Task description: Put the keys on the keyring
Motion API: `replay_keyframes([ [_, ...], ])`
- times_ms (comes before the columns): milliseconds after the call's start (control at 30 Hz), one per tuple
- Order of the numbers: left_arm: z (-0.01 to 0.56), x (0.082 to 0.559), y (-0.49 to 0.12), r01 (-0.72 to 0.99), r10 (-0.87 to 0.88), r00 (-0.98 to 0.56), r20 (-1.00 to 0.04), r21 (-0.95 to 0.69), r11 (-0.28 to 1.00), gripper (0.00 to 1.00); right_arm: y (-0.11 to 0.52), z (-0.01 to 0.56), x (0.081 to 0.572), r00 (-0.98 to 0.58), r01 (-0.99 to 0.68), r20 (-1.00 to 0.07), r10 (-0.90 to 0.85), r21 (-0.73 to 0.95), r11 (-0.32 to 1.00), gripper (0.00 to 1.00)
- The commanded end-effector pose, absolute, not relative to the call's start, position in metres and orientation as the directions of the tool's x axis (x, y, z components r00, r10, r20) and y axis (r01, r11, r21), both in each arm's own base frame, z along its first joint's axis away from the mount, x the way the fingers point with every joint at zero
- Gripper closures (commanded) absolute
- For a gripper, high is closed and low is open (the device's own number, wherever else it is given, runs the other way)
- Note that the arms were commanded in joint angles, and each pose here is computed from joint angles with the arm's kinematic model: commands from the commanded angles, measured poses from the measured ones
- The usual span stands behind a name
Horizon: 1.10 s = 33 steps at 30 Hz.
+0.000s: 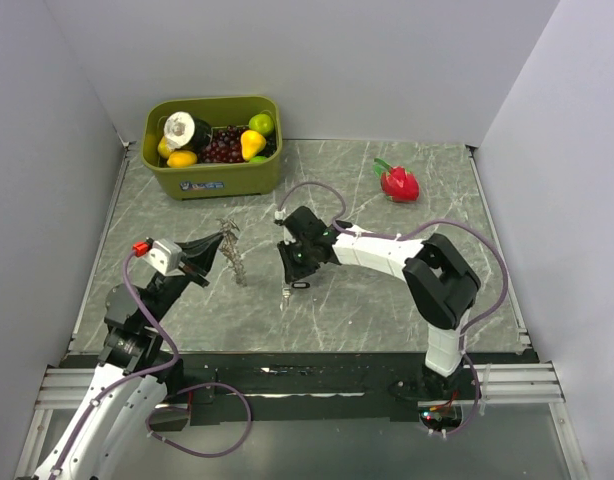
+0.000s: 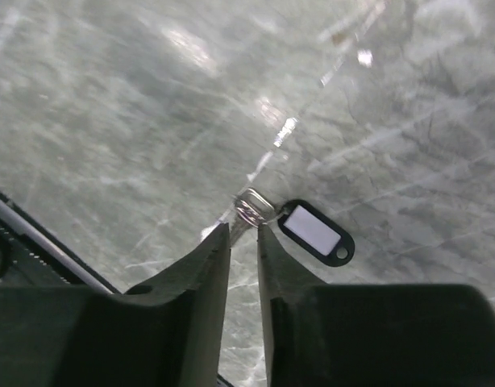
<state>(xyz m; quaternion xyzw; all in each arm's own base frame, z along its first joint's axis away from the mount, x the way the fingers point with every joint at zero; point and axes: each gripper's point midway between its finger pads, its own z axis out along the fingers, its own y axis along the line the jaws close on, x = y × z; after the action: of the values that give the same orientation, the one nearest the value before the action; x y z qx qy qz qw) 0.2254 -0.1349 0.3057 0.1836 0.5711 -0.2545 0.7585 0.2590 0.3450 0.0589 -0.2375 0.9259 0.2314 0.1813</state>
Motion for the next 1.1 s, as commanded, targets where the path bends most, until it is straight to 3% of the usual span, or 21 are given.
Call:
replay_keyframes([
  [0,0.342,0.213,-0.133,0.606,-0.216,0.325,-0.921,0.027,0.795,0.99,0.343,0.052,0.257,-0.863,-0.458,-0.385,-0.326,0.328,0.826,0.77],
  [333,0.341,0.211,-0.135,0.616,-0.224,0.324,-0.919,0.025,0.787,0.99,0.346,0.043,0.253,-0.875,-0.446,-0.364,-0.320,0.346,0.826,0.76],
  [400,0.340,0.211,-0.135,0.616,-0.224,0.322,-0.920,0.024,0.787,0.99,0.349,0.044,0.252,-0.873,-0.453,-0.364,-0.325,0.357,0.817,0.73],
  [533,0.341,0.211,-0.134,0.613,-0.227,0.326,-0.918,0.022,0.789,0.99,0.352,0.047,0.252,-0.867,-0.461,-0.380,-0.321,0.372,0.806,0.55],
  [700,0.340,0.210,-0.134,0.618,-0.231,0.325,-0.917,0.021,0.786,0.99,0.357,0.044,0.255,-0.870,-0.459,-0.372,-0.323,0.377,0.804,0.52],
  [900,0.340,0.210,-0.134,0.619,-0.232,0.323,-0.918,0.019,0.785,0.99,0.361,0.036,0.257,-0.883,-0.439,-0.350,-0.313,0.379,0.815,0.57],
  [1067,0.341,0.208,-0.135,0.624,-0.234,0.330,-0.914,0.025,0.781,0.99,0.358,0.027,0.259,-0.891,-0.422,-0.334,-0.308,0.357,0.833,0.79],
])
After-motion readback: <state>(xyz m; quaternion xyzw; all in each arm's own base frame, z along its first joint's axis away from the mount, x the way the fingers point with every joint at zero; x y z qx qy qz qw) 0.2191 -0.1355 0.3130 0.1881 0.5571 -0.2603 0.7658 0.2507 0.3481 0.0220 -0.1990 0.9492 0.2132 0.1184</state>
